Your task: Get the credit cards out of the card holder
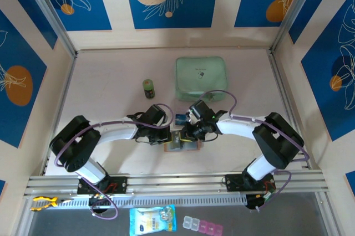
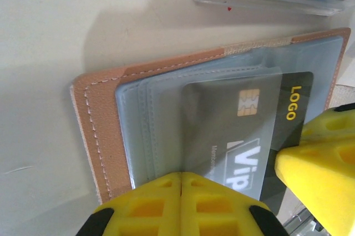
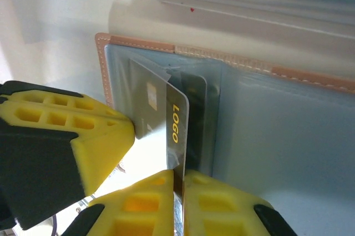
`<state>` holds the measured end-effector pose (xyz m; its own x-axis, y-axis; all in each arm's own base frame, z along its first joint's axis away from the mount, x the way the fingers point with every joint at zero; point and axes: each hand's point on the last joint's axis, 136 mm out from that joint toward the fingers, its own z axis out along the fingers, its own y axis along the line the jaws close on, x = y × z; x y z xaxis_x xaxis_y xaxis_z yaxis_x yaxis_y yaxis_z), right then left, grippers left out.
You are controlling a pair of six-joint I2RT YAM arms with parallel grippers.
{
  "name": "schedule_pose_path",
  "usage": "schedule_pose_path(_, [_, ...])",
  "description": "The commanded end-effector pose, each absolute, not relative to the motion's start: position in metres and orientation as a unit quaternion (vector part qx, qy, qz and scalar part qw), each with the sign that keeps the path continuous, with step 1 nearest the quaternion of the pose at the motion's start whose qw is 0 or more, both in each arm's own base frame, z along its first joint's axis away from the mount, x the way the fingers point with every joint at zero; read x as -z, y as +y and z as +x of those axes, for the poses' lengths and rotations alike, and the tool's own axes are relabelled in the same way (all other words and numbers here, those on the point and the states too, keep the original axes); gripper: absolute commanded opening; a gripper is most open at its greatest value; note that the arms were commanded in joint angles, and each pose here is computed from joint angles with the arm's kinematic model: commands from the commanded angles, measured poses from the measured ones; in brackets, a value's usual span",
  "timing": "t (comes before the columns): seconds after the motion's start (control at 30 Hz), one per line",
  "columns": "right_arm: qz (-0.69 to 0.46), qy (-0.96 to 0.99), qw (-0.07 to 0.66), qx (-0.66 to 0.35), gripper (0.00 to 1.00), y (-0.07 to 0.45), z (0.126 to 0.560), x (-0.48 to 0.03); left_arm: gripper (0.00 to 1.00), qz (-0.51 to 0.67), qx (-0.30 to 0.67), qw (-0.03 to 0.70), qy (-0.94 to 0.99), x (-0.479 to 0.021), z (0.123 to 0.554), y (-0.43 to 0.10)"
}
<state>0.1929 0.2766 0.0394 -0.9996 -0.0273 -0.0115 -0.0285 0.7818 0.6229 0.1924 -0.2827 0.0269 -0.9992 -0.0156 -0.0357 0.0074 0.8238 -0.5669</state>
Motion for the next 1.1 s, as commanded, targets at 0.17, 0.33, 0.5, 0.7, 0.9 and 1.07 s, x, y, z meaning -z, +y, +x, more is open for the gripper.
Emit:
schedule_pose_path(0.17, [-0.01,0.953,0.001,-0.304,0.09,0.253,0.186,-0.04,0.0,-0.001,0.254,-0.004,0.967,-0.011,0.18,-0.268])
schedule_pose_path(0.33, [-0.011,0.958,0.01,-0.287,0.09,0.243,0.187,-0.046,0.0,-0.001,0.256,-0.003,0.967,-0.012,0.181,-0.27])
schedule_pose_path(0.5, [-0.014,0.96,0.021,-0.28,0.08,0.238,0.189,-0.055,0.0,0.0,0.259,-0.002,0.966,-0.014,0.182,-0.271])
schedule_pose_path(0.7, [-0.023,0.96,0.027,-0.277,0.07,0.239,0.191,-0.062,0.0,0.001,0.263,0.002,0.965,-0.017,0.183,-0.272])
schedule_pose_path(0.9, [-0.039,0.964,0.029,-0.262,0.07,0.242,0.192,-0.063,0.0,0.003,0.266,0.002,0.964,-0.018,0.183,-0.273])
schedule_pose_path(1.07, [-0.053,0.969,0.025,-0.239,0.07,0.244,0.191,-0.06,0.0,0.002,0.266,0.003,0.964,-0.018,0.183,-0.273])
